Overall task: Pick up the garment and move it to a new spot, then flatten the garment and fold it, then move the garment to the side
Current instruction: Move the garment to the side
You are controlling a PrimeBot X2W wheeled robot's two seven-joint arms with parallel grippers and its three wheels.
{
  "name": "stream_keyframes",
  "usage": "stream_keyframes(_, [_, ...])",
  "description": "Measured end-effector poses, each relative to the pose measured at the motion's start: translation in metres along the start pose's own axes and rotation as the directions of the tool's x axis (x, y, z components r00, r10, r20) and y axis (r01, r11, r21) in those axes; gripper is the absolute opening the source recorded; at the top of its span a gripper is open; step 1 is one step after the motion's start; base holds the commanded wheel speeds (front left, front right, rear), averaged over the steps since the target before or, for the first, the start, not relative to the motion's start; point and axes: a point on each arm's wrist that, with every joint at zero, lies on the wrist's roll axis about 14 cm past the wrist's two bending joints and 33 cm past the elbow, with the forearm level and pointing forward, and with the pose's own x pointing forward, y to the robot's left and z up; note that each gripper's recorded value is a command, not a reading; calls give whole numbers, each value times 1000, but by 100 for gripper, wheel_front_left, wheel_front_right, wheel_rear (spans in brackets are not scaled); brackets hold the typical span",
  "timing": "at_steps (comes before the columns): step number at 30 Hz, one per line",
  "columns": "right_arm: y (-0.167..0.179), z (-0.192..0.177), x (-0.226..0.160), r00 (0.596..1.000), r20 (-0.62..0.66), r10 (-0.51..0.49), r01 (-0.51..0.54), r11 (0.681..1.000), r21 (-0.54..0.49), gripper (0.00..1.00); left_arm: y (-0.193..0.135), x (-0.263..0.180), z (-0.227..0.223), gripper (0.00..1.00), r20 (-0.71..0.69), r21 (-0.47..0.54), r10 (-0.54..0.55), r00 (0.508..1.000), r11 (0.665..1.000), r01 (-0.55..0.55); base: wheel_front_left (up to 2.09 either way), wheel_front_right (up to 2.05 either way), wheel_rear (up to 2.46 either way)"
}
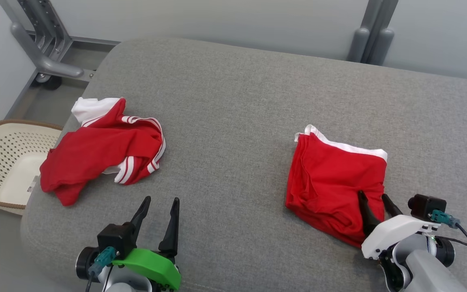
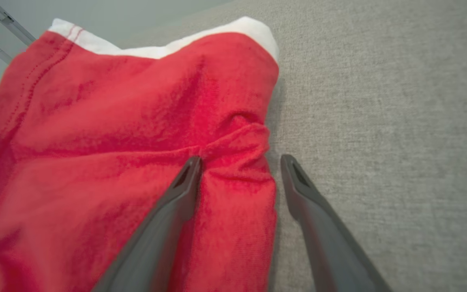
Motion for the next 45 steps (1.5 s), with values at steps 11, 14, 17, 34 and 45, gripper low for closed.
stream_keyframes(11, [9,2,7,1000,-12,25,-25,1000,2,0,-14,2,7,100,18,33,-48,999,998,48,0,0,0])
stream_keyframes(14, [-2,17,3,999,32,1,-1,1000,-2,0,-28,5,11,100,32,39,-92,995,995,91,0,0,0])
stream_keyframes(17, [-12,25,-4,998,59,-28,28,1000,2,0,-45,8,12,100,33,45,-146,989,988,145,0,0,0])
stream_keyframes(34, [-88,31,-87,956,133,-261,257,965,49,0,-151,29,1,100,-13,101,-465,885,880,464,0,0,0])
stream_keyframes(45, [-121,37,-138,902,190,-388,374,921,108,0,-229,33,-9,100,-47,100,-656,753,747,657,0,0,0])
